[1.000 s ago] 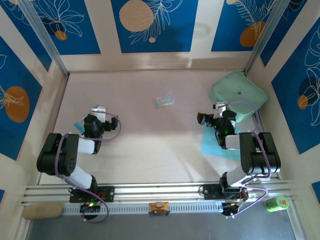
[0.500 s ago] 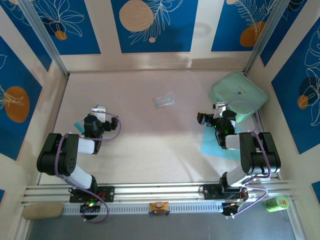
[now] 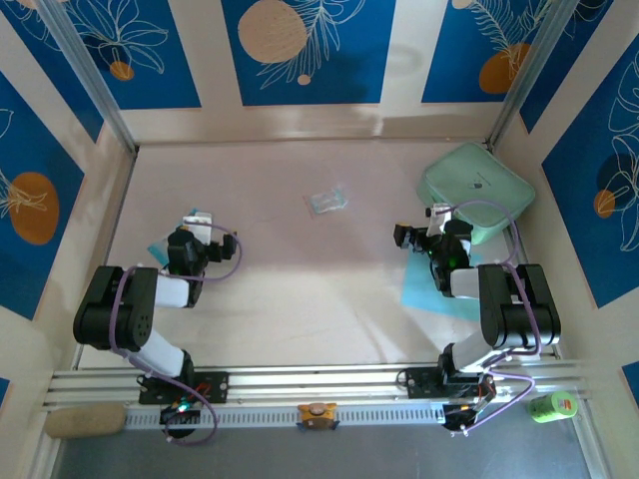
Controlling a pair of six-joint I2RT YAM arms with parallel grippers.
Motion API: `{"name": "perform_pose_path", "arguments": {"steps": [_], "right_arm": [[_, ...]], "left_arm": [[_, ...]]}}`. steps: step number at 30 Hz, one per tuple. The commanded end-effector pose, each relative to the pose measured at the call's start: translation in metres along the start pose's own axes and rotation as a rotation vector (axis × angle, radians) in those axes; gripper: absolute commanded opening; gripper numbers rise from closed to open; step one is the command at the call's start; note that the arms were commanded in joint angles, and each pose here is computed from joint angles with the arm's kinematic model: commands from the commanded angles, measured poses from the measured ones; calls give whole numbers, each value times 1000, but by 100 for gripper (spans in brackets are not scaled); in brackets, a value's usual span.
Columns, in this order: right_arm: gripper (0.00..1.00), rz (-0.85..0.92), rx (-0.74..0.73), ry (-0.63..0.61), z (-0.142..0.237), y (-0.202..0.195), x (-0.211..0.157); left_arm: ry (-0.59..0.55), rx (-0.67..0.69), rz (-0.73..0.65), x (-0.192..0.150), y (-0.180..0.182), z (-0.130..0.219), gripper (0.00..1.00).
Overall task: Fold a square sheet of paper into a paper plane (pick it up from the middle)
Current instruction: Move the square sheet of paper to the center of the table.
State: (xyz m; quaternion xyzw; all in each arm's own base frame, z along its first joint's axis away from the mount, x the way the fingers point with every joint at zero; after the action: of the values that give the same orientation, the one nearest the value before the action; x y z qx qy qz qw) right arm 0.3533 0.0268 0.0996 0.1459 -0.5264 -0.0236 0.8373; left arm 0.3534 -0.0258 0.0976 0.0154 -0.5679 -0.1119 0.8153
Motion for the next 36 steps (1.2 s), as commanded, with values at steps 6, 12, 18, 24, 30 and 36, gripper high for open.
{"name": "perform_pose_path", "arguments": {"steps": [6, 12, 18, 24, 30, 36], "right_arm": [[99, -34, -71, 2, 20, 10, 37], [99, -369, -214, 112, 60, 8, 50], [99, -669, -102, 312, 83, 25, 39], [97, -799, -164, 470, 89, 20, 2], [95, -842, -271, 568, 84, 8, -33], [95, -859, -345, 623, 74, 3, -52]], "left_arm": [[-20, 47, 39, 45, 12, 30, 100], [64, 77, 409, 79, 22, 57, 100], [139, -30, 641, 86, 7, 62, 100], [-26, -160, 779, 75, -9, 74, 100], [133, -325, 788, 66, -35, 67, 100], [153, -376, 767, 65, -42, 69, 100]]}}
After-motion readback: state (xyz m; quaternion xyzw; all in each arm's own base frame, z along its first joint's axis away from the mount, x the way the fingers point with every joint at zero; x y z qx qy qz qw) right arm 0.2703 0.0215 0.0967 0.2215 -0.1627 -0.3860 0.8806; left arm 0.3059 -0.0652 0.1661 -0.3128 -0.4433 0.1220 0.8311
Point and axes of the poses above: each hand's point on the last joint's axis, 136 mm out from that joint toward the fingers, its own z axis back along the fingers, its own y axis along the line the jaws close on, x = y × z, the point moved 4 cm from there along z, back along the fingers, and after that the axes turned 7 degrees about -z, right-handed, at the moved point
